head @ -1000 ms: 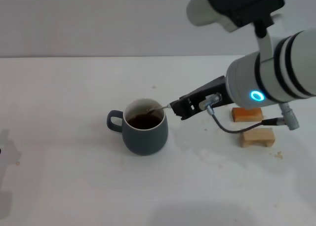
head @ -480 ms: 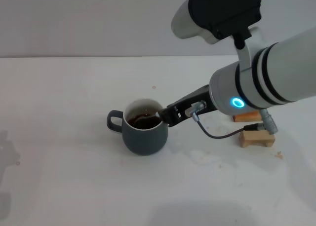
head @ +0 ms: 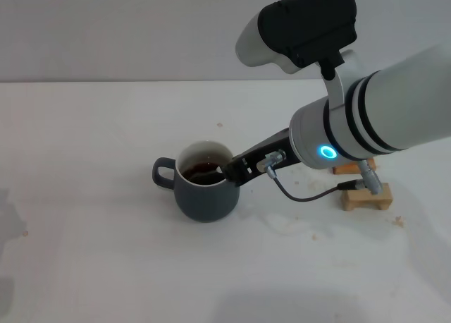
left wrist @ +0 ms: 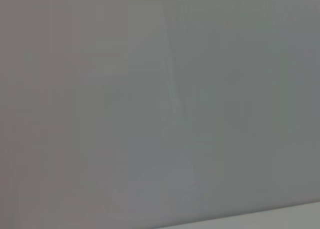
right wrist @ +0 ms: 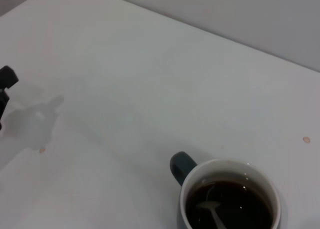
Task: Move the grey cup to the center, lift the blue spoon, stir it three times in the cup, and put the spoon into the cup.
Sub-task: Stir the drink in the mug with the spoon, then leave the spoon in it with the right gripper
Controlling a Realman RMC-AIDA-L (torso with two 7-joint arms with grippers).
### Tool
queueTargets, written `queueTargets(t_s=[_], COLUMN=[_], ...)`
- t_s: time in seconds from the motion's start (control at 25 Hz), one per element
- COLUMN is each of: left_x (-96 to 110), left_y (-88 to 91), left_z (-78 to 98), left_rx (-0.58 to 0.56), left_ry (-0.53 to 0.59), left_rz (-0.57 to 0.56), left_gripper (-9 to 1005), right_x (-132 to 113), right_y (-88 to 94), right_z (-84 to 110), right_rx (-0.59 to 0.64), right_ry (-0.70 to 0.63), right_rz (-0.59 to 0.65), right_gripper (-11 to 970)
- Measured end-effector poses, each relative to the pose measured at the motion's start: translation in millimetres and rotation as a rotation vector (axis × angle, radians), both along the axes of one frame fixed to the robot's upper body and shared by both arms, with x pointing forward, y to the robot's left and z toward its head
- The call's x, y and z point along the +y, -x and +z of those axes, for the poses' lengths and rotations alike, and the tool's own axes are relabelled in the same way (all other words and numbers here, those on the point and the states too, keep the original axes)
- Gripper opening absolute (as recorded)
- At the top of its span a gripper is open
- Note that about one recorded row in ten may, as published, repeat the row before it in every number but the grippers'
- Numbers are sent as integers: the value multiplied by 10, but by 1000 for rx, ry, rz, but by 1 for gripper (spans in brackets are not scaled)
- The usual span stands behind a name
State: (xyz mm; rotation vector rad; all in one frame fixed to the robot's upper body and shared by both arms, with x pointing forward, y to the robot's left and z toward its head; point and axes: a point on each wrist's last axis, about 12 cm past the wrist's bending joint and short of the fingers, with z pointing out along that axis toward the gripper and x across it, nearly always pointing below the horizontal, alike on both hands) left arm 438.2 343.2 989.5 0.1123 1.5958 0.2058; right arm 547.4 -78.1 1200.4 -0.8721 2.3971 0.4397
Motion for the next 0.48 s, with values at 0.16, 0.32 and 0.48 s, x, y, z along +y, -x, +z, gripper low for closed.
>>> queueTargets(t_s=[0.16, 0.32, 0.48], left_x=[12, 13, 13], left_y=[27, 29, 26], left_z=[-10, -10, -12], left_rx=[5, 5, 7], left_ry=[0, 0, 0], left_rz=[6, 7, 7], left_gripper=[-2, -2, -2], right_x=[-4, -18, -95], right_y=[-58, -77, -121], right_z=[-24, -31, 1], right_rx=[-8, -10, -15], right_ry=[2, 7, 2], right_rz=[-3, -5, -34], right_gripper=[169, 169, 169])
